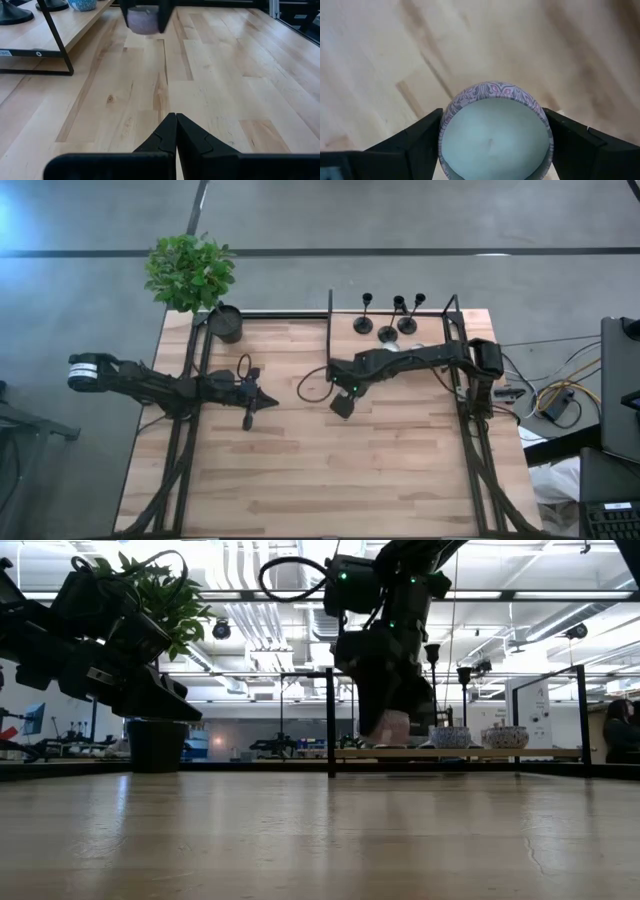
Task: Pick & Place candle stick holders
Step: Put the pink scented candle on the shelf
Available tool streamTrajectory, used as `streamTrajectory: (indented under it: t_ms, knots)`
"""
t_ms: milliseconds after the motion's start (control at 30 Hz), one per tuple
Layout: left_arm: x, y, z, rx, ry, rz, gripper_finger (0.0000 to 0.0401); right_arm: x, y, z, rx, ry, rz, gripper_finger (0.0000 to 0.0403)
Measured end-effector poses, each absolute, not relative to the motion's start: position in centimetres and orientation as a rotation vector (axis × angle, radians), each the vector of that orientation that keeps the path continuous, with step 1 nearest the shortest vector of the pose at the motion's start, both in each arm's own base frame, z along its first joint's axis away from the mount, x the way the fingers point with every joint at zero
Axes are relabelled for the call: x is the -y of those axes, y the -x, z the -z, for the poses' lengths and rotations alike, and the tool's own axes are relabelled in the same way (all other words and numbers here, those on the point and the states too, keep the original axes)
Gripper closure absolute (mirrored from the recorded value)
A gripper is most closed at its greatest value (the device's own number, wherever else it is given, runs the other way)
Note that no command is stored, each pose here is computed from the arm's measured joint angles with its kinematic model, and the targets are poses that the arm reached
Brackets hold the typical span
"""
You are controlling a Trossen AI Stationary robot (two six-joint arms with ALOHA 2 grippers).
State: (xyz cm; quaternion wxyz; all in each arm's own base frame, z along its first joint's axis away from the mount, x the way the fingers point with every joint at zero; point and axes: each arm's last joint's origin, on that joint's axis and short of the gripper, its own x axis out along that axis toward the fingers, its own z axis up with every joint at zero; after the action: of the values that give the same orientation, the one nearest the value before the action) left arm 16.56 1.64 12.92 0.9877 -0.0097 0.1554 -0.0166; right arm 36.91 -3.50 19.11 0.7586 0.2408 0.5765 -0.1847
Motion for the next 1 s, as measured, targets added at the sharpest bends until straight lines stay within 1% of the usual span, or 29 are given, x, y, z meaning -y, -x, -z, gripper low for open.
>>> streamTrajectory:
  t_ms: [200, 467, 1000]
  knots:
    - [-1.6, -16.6, -12.9, -0.312, 0.021, 0.033, 0.0391, 5.9, -36.1, -20.0, -1.275, -0.563, 0.452, 0.0112]
    - [-1.6, -16.6, -12.9, -0.312, 0.026, 0.032, 0.0391, 7.8, -36.0, -21.6, -1.292, -0.496, 0.388, 0.0112]
    - [-1.6, -16.6, -12.9, -0.311, 0.031, 0.032, 0.0391, 11.6, -35.1, -21.7, -1.280, -0.489, 0.416, 0.0112]
